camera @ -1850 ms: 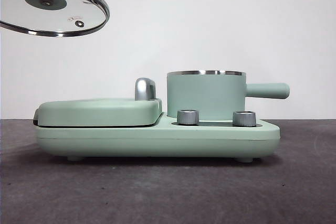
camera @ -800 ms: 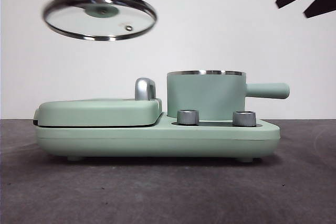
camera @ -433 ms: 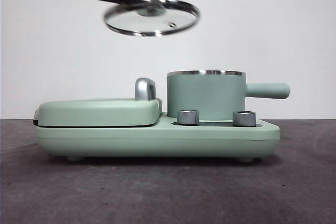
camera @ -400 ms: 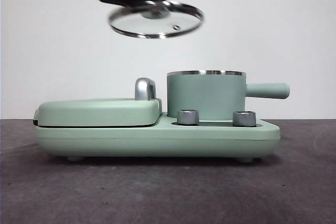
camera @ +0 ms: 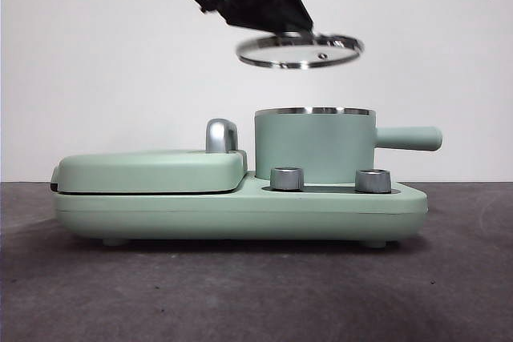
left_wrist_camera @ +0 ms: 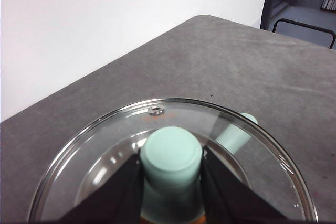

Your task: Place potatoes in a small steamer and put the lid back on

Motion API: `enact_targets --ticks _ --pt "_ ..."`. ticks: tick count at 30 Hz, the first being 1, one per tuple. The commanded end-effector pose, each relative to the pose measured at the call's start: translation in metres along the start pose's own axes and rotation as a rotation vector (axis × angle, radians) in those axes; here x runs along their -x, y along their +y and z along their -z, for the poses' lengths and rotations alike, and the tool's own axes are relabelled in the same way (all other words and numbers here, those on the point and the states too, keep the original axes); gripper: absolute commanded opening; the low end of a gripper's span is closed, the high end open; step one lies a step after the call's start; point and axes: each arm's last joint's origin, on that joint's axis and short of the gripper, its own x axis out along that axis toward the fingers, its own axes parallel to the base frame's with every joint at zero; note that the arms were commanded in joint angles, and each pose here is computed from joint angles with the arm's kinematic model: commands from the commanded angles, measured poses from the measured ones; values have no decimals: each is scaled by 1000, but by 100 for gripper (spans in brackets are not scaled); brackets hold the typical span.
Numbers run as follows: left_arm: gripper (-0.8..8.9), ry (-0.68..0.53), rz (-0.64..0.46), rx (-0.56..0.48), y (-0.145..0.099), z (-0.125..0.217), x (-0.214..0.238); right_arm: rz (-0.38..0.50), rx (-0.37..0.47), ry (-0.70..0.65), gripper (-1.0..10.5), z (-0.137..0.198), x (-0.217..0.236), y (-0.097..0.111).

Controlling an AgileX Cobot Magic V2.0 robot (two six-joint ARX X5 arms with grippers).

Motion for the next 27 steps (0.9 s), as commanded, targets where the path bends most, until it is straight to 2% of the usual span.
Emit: enact_targets --ticks 1,9,27 --pt "13 -51 5 -28 -1 -4 -14 -2 15 -1 334 0 -1 1" --pt "12 -72 2 -28 0 15 -38 -5 57 32 334 3 -1 1" --pt "12 -18 7 -18 2 39 -58 -6 57 57 334 5 -1 1"
